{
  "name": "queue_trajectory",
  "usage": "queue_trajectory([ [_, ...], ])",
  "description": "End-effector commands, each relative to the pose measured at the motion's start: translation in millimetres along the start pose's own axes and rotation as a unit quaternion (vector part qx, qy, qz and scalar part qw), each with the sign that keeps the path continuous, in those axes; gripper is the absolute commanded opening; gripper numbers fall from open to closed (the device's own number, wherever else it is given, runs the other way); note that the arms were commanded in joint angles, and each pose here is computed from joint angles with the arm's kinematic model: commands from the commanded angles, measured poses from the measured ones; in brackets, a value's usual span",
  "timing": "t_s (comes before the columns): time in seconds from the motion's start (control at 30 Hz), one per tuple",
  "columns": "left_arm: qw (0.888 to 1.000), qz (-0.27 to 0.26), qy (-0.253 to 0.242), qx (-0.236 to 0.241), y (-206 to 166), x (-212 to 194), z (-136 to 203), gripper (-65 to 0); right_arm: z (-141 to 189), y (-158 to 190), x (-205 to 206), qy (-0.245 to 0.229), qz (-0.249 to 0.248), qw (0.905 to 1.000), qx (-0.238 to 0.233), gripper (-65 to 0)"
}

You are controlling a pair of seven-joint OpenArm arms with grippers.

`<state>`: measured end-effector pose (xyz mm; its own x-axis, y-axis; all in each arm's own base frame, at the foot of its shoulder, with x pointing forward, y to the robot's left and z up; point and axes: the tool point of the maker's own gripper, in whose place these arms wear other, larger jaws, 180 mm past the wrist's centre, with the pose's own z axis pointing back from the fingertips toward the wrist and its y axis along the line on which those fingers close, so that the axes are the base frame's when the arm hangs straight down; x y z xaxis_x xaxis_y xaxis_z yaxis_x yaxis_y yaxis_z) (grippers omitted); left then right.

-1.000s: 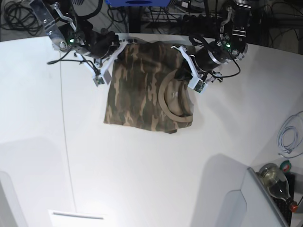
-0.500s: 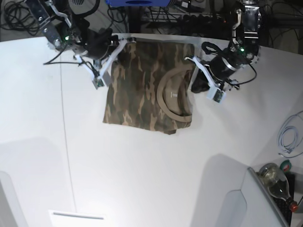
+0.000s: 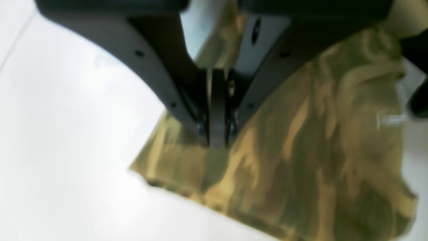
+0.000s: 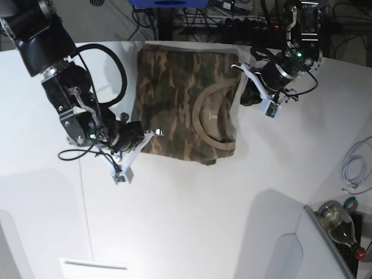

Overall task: Layout the t-shirt on the table in an organized manner, then fold the t-shirt properly
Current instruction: 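Move the left gripper to the collar and grasp the collar edge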

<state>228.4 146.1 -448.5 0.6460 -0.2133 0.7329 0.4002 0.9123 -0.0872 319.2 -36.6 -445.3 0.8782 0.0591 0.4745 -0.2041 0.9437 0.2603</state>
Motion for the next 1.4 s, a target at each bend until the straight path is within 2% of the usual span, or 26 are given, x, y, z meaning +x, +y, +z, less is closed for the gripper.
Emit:
queue_trajectory([
  [0.0,1.000,0.006,-0.028,0.000,4,14,2,-65.0,1,-4,19,-0.026,0.000,0.9997,-0.003,-64.4],
  [0.17,0.999,0.010,-0.033,0.021,19,15,10,-65.0,-22,-39,1,-0.005,-0.024,0.9988,-0.043,-64.4],
  [0.33,0.999,0.015,-0.030,0.039,32,12,16,-65.0,-23,-47,3,-0.027,-0.029,0.9979,-0.052,-64.4],
  [0.47,0.999,0.002,-0.019,0.049,46,7,25,-65.0,1,-18,22,-0.080,-0.018,0.9965,-0.015,-64.4],
  [0.67,0.998,-0.011,-0.023,0.052,55,15,28,-65.0,56,-8,31,-0.158,-0.045,0.9864,0.012,-64.4],
  [0.73,0.998,0.006,-0.056,0.039,51,37,27,-65.0,62,-10,24,-0.161,-0.053,0.9855,0.011,-64.4],
  [0.83,0.996,0.050,-0.076,0.012,46,56,28,-64.0,61,-18,12,-0.149,-0.058,0.9871,0.001,-64.4],
  [0.87,0.994,0.070,-0.087,-0.002,46,66,28,-50.0,59,-21,7,-0.142,-0.054,0.9883,-0.003,-64.4],
  [0.97,0.985,0.121,-0.115,-0.032,45,81,27,-15.1,57,-26,-2,-0.131,-0.054,0.9899,-0.008,-64.4],
  [1.0,0.983,0.135,-0.121,-0.042,43,84,25,-6.9,56,-26,-6,-0.127,-0.055,0.9903,-0.008,-64.4],
  [1.03,0.981,0.141,-0.119,-0.053,37,83,20,-3.1,56,-28,-7,-0.126,-0.054,0.9905,-0.010,-64.4],
  [1.1,0.982,0.132,-0.105,-0.084,17,85,3,-2.8,56,-28,-9,-0.124,-0.055,0.9907,-0.010,-64.4],
  [1.2,0.982,0.130,-0.070,-0.119,-7,72,-19,-5.8,56,-28,-9,-0.124,-0.055,0.9907,-0.010,-64.4],
  [1.37,0.979,0.147,-0.027,-0.138,-20,49,-42,-7.2,55,-28,-13,-0.119,-0.056,0.9912,-0.011,-64.4],
])
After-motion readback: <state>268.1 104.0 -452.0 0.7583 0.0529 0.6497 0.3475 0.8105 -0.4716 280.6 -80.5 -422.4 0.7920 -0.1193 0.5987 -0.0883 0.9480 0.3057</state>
